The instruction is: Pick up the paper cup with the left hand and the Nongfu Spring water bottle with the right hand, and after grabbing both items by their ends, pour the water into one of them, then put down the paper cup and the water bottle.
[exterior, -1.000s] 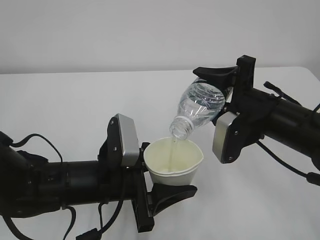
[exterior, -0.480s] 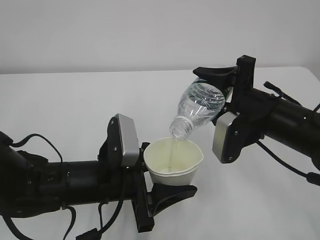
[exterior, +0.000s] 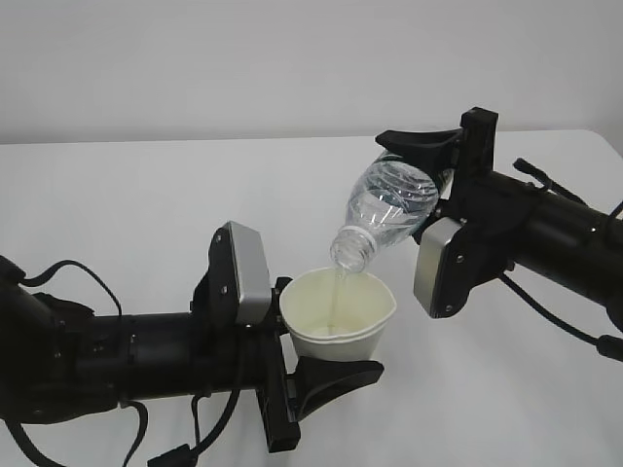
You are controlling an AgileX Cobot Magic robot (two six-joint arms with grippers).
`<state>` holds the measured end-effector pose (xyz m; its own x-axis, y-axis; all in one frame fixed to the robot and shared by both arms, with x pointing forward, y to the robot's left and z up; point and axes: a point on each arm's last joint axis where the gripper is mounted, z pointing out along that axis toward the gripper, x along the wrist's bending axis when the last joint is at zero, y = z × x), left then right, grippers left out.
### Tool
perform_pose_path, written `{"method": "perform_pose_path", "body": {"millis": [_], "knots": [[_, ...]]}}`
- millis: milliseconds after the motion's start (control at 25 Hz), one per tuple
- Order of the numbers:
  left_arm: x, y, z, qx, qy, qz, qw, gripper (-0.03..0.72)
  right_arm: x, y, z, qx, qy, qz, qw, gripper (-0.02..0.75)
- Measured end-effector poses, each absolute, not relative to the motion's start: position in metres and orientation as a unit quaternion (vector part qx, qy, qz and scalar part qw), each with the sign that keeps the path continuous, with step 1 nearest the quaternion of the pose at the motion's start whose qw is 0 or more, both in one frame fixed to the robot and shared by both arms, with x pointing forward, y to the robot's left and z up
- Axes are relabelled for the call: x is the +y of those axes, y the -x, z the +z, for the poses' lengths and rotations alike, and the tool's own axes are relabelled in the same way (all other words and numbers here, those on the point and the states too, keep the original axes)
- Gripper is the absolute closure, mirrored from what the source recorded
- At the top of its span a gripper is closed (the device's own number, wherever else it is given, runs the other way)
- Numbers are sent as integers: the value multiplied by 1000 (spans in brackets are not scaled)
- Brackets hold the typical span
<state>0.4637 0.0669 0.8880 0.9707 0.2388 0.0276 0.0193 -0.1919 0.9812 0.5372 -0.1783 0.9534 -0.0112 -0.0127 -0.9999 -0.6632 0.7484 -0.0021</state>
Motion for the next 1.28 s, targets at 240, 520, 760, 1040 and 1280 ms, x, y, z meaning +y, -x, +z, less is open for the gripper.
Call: {"method": "perform_pose_path", "body": {"millis": [240, 520, 760, 1040, 1280], "knots": [[67, -464, 888, 84, -768, 87, 629, 228, -178, -537, 954, 666, 254, 248, 656, 281], [67, -464, 887, 85, -769, 87, 627, 228, -178, -537, 954, 665, 254, 248, 657, 281], [67, -464, 887, 85, -769, 87, 627, 228, -178, -537, 954, 664, 258, 244, 658, 281], [67, -464, 887, 85, -769, 87, 627, 228, -178, -537, 954, 662, 262, 240, 660, 281], [67, -463, 887, 83, -770, 86, 627, 228, -178, -537, 954, 662, 262, 240, 660, 281]]}}
